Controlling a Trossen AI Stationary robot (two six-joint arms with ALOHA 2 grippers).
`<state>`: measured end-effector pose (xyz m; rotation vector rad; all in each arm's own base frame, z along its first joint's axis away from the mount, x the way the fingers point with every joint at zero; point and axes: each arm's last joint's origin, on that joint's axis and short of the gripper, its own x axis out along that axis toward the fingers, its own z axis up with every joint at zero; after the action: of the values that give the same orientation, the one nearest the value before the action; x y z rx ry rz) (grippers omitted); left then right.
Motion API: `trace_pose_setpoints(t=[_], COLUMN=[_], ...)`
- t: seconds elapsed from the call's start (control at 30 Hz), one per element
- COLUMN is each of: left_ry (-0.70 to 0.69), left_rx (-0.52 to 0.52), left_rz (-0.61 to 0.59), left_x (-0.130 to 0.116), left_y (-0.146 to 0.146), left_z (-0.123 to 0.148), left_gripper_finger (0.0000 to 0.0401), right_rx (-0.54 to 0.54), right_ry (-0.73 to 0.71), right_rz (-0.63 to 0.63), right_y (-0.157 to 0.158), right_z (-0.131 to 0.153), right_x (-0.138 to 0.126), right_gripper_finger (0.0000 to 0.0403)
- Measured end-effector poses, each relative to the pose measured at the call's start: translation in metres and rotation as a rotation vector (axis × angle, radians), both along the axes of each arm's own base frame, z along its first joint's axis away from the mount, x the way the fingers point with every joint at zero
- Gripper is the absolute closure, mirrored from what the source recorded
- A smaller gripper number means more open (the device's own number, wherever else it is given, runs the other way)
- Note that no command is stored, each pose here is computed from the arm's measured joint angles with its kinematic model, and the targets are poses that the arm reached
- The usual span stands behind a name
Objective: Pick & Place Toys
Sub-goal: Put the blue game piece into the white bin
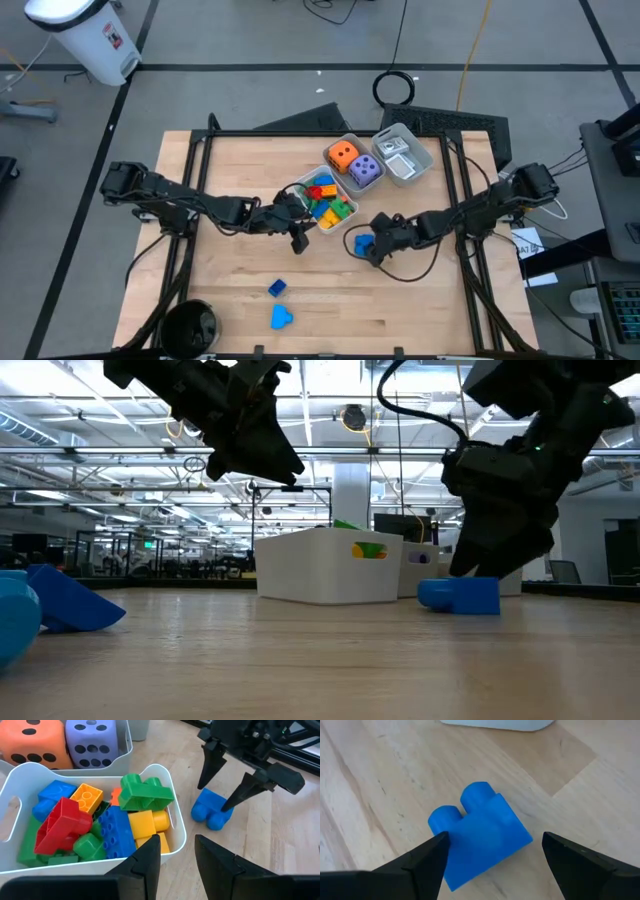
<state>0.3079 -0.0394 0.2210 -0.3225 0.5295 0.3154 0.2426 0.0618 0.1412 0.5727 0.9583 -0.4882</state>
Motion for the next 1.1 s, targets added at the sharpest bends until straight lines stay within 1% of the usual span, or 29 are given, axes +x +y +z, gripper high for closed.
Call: trace_pose_setpoints(t=[0.1,0.17,0.27,0.37,0.43,0.5,0.57,0.63,0.8,0.9,1.0,1.1], left_ry=[0.001,0.004,0.003,0.003,-0.001,-0.002,-0.003,-0.006,-0.012,-0.012,-0.011,-0.011], left_rx=[0.000,0.001,0.001,0.000,0.000,0.000,0.000,-0.001,-0.002,-0.001,-0.001,-0.001], left_rz=[-0.001,0.000,0.000,0.000,0.000,0.000,0.000,0.000,-0.001,-0.002,-0.002,-0.002], left_x=[0.000,0.000,0.000,0.000,0.001,0.001,0.001,0.001,0.001,0.001,0.001,0.001], left_y=[0.000,0.000,0.000,0.000,0.000,0.000,0.000,0.000,0.000,-0.001,-0.001,-0.001], left_z=[0.000,-0.001,-0.001,-0.001,-0.001,-0.001,-0.001,0.000,0.000,0.000,0.000,0.000], left_gripper_finger=[0.0272,0.0272,0.0272,0.0272,0.0272,0.0272,0.0272,0.0272,0.0272,0.0272,0.0272,0.0272], right_rx=[-0.033,-0.052,-0.046,-0.045,-0.044,-0.018,0.028,0.049,0.015,0.007,0.034,0.022], right_ry=[0.049,0.055,0.051,0.065,0.097,0.115,0.073,0.046,0.074,0.060,0.015,-0.066], right_rz=[0.052,0.102,0.185,0.220,0.214,0.138,0.057,0.029,0.042,0.059,0.073,0.146], right_y=[-0.002,-0.002,0.000,0.000,-0.001,-0.004,-0.004,-0.003,0.001,0.002,0.003,0.004], right_z=[0.000,0.003,0.009,0.016,0.023,0.029,0.034,0.035,0.022,0.014,0.008,0.003], right_x=[-0.004,-0.006,-0.009,-0.015,-0.021,-0.026,-0.027,-0.026,-0.026,-0.022,-0.020,-0.018], right_gripper_finger=[0.0106,0.0109,0.0118,0.0130,0.0139,0.0148,0.0154,0.0158,0.0160,0.0159,0.0156,0.0151])
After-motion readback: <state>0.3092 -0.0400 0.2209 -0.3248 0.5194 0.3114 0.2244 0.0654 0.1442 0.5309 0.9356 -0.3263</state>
